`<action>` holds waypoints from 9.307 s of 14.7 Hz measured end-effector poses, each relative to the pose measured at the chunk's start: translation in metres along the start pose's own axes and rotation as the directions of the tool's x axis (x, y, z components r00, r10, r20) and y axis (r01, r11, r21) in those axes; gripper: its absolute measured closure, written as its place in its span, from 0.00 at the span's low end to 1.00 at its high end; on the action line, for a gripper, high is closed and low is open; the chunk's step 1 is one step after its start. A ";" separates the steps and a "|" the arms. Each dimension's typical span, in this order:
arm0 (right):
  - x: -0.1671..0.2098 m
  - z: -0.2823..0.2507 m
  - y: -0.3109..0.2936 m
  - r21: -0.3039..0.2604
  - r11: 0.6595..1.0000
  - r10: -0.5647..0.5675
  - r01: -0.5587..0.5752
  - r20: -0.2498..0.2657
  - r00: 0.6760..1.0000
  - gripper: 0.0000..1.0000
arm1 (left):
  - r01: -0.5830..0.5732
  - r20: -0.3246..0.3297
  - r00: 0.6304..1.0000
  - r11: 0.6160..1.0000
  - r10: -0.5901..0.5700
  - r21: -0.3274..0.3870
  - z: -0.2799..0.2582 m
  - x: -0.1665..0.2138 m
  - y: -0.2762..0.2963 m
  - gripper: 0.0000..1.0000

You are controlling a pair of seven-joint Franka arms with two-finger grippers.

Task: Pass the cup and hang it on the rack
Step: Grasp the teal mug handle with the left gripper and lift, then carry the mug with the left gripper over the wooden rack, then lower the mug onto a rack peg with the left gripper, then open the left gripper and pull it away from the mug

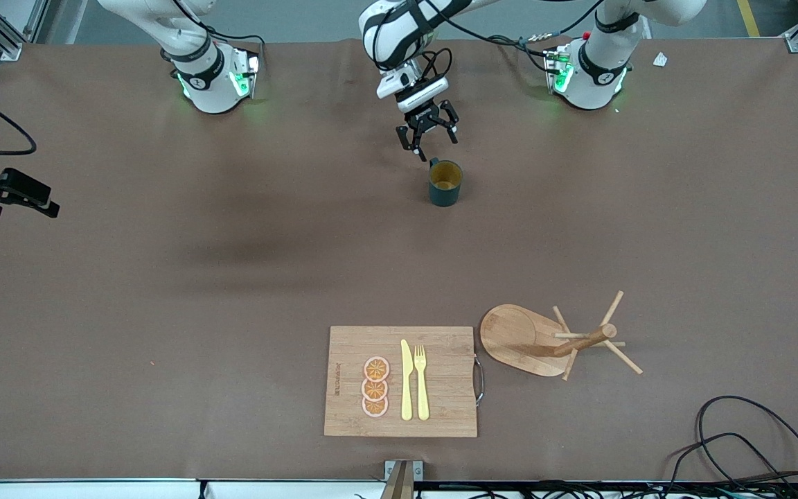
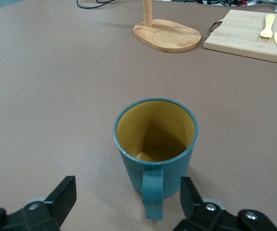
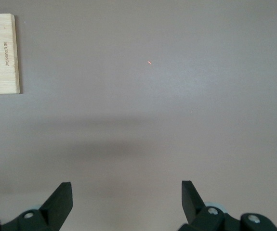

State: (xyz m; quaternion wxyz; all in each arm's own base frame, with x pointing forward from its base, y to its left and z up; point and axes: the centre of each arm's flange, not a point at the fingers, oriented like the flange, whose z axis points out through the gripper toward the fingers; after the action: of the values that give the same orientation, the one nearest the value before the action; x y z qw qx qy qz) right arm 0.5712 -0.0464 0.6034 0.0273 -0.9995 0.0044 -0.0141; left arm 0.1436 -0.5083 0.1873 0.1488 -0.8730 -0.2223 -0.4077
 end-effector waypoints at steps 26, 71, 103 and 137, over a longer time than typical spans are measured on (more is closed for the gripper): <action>-0.001 0.000 0.005 0.000 0.999 -0.034 0.034 0.001 0.999 0.00 | -0.025 -0.056 0.998 0.999 0.023 -0.039 0.029 -0.002 0.031 0.80; -0.010 -0.003 0.030 -0.032 0.999 -0.017 0.018 0.045 0.999 0.00 | 0.621 0.842 -0.309 0.576 -0.443 0.531 0.278 0.648 -0.004 0.79; -0.010 -0.003 0.029 -0.032 0.999 -0.018 0.019 0.048 0.999 0.00 | 0.603 0.773 -0.307 0.514 -0.556 0.610 0.416 0.611 -0.054 0.79; -0.010 -0.007 0.029 -0.039 0.999 -0.019 0.021 0.041 0.999 0.00 | 0.098 0.762 0.626 0.952 0.167 -0.289 0.186 0.696 -0.080 0.00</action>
State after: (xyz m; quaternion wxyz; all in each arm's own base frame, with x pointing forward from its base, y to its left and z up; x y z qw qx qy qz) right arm 0.5607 -0.0761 0.6082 0.0077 -0.9999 -0.0057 0.0061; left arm 0.6188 -0.1718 0.6192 -0.0893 -0.9790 -0.1825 -0.0164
